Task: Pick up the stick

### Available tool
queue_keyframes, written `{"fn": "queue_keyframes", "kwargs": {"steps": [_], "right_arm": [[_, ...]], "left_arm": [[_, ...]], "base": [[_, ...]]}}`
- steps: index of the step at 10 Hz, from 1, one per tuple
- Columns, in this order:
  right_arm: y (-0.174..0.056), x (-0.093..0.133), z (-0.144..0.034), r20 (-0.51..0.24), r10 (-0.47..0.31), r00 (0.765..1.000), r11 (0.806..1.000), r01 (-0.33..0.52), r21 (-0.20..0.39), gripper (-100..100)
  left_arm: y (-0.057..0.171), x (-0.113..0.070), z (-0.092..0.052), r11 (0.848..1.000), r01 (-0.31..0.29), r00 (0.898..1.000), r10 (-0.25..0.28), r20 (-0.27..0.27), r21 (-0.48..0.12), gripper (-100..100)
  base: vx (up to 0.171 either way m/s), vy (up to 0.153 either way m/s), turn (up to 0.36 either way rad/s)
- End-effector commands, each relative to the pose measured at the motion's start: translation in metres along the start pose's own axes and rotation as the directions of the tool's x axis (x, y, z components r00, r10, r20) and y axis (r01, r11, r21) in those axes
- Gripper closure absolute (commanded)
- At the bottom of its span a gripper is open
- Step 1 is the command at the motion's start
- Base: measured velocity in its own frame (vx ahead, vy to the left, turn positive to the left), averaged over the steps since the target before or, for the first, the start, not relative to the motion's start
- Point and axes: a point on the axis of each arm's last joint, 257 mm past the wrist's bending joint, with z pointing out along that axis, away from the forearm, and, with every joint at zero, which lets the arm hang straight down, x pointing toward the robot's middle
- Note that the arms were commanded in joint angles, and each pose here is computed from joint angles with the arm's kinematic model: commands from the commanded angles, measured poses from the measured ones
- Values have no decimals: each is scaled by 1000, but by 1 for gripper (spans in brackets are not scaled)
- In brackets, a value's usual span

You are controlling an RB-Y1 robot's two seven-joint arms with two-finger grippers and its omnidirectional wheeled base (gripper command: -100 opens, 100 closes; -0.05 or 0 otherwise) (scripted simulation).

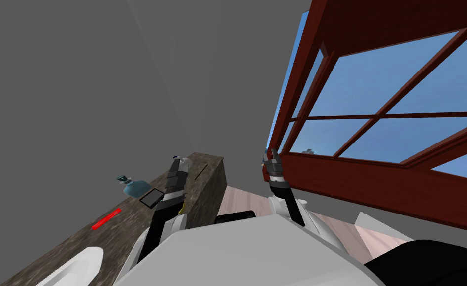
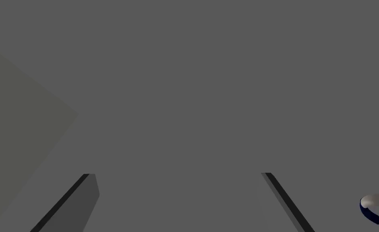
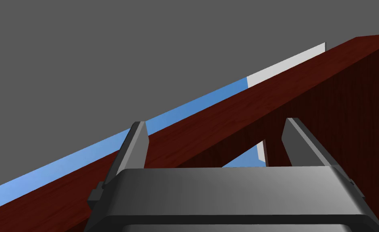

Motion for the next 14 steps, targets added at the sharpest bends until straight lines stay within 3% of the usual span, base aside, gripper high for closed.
{"fn": "queue_keyframes", "kwargs": {"steps": [1, 5, 6, 8, 9, 10, 11, 12, 13, 14], "right_arm": [[0, 0, 0, 0, 0, 1000, 1000, 0, 0, 0], [0, 0, 0, 0, 0, 1000, 1000, 0, 0, 0], [0, 0, 0, 0, 0, 1000, 1000, 0, 0, 0], [0, 0, 0, 0, 0, 1000, 1000, 0, 0, 0], [0, 0, 0, 0, 0, 1000, 1000, 0, 0, 0], [0, 0, 0, 0, 0, 1000, 1000, 0, 0, 0], [0, 0, 0, 0, 0, 1000, 1000, 0, 0, 0], [0, 0, 0, 0, 0, 1000, 1000, 0, 0, 0], [0, 0, 0, 0, 0, 1000, 1000, 0, 0, 0], [0, 0, 0, 0, 0, 1000, 1000, 0, 0, 0]], "left_arm": [[15, 3, 3, 999, 13, 1000, -14, -15, -34, -100], [67, 9, 13, 987, 60, 997, -67, -40, -147, -100], [68, 9, 13, 986, 60, 997, -66, -40, -153, -100], [98, 11, 22, 971, 91, 994, -103, -43, -222, -100], [104, 11, 19, 967, 90, 994, -103, -42, -237, -100], [123, 12, 23, 954, 107, 992, -123, -40, -281, -100], [124, 12, 23, 953, 106, 992, -123, -40, -283, -100], [141, 13, 28, 938, 124, 989, -142, -35, -325, -100], [145, 13, 26, 935, 123, 989, -142, -34, -331, -100], [163, 13, 31, 917, 140, 987, -162, -26, -374, -100]], "base": [[-4, -24, 1], [-1, -31, 9], [2, -18, 4], [4, -16, 14], [6, -15, 5], [7, -13, 13], [6, -10, 6], [6, -11, 19], [8, -11, 3], [12, -14, 20]]}}
